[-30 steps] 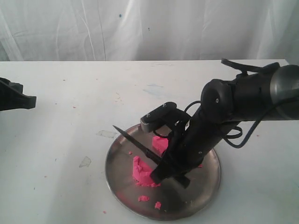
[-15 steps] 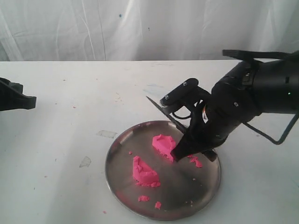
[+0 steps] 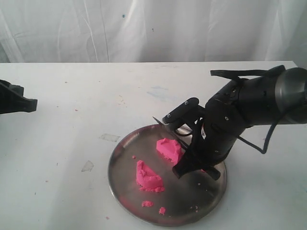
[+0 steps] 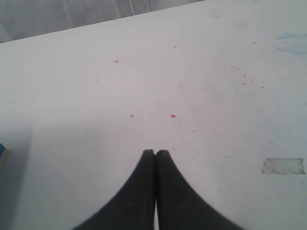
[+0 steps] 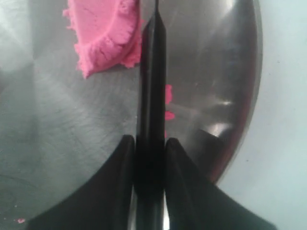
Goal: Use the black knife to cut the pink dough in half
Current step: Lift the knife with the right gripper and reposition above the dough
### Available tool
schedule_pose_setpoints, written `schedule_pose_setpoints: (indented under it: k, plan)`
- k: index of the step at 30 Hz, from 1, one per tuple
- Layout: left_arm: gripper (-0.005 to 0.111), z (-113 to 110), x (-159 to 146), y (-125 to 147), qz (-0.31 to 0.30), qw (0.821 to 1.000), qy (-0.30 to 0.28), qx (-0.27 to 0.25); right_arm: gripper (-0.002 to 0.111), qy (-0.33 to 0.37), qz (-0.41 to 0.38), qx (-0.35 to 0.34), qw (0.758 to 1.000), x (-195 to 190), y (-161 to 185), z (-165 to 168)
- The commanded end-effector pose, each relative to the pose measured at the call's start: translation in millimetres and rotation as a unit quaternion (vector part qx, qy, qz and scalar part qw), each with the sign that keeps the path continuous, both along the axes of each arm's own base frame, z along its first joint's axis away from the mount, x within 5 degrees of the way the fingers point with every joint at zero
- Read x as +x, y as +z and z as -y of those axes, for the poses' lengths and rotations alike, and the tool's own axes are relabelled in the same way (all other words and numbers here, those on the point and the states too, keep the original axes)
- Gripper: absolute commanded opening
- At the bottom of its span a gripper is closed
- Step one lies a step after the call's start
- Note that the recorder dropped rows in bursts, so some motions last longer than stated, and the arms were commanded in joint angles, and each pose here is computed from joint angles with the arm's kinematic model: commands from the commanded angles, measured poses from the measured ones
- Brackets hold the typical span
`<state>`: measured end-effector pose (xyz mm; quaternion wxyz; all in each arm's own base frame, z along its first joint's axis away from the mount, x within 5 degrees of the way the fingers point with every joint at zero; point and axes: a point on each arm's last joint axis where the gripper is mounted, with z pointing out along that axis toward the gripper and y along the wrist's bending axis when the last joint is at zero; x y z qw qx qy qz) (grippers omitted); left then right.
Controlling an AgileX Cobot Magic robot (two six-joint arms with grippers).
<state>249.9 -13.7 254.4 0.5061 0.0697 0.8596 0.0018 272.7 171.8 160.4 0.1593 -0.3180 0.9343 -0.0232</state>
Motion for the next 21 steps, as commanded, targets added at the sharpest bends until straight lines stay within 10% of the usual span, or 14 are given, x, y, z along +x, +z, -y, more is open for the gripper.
schedule_pose_setpoints:
  k: [1, 21]
  plan:
    - [0.000, -0.8, -1.9, 0.5, 0.002, 1.000, 0.000, 0.003, 0.000, 0.022, -0.002, 0.018, 1.000, -0.7, 1.1, -4.2]
    - [0.000, -1.2, -1.9, 0.5, 0.002, 1.000, 0.002, 0.004, 0.000, 0.001, 0.026, 0.034, 0.999, 4.3, 3.0, -5.7]
